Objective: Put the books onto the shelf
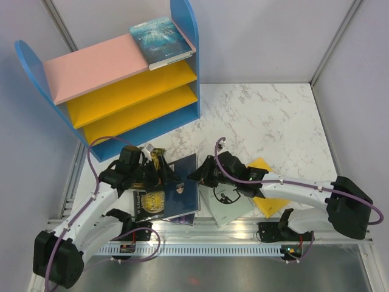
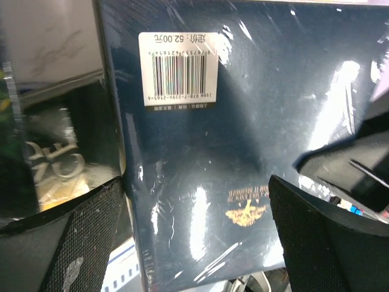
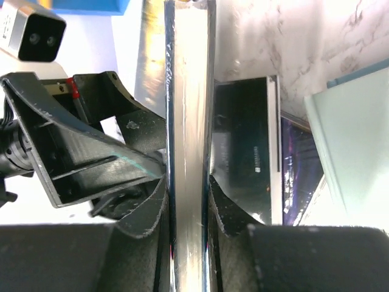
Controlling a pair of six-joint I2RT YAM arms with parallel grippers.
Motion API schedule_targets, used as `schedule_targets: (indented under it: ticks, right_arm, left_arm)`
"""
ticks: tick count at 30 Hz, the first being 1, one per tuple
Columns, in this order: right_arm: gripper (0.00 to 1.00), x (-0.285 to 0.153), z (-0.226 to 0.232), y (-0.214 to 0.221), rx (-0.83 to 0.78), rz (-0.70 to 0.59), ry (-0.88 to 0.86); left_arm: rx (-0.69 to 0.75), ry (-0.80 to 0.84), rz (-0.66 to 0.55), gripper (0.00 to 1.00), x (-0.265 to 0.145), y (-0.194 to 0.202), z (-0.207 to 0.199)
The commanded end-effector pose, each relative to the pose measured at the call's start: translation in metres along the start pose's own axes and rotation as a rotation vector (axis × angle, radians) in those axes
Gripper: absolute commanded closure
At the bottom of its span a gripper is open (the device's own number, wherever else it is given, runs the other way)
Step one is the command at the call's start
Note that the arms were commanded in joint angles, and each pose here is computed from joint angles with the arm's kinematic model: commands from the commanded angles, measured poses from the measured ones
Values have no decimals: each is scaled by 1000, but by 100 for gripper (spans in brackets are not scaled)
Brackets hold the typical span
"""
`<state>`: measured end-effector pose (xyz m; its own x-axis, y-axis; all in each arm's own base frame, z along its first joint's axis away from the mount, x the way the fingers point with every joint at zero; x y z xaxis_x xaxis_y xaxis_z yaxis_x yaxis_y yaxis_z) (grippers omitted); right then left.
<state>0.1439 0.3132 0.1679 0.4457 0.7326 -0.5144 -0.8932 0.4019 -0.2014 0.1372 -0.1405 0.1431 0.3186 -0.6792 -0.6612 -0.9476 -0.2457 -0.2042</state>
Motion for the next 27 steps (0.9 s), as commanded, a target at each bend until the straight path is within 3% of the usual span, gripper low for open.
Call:
schedule_targets:
  ticks: [1,7,13,27]
  right_arm:
    - [100,-32,57,-30,0,-99,-192]
    - [100,-84,118,-71,26,-182,-380]
    - [100,-106,165,-85,11,-189,-481]
    - [100,-132,205,-98,-47,-178,-523]
  left_arm:
    - [88,223,-79,0,-35,-18,-63]
    - [137,290,-210,0,-55,-30,-86]
    - [165,373,-266,0,-66,-44,-109]
    - [230,37,-364,1,-71,-73,-92]
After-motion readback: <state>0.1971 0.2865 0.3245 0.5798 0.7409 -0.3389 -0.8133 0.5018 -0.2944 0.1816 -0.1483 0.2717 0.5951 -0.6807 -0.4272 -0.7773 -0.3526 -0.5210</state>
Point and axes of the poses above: each gripper's point midway between its finger pads, its own x axis out along the fingers, its own z axis along the line the jaws close on, y = z × x, the point moved 6 cm from there along -x, back along the fingers, and after that the axes turned 3 degrees about x, right-handed, at the moved point
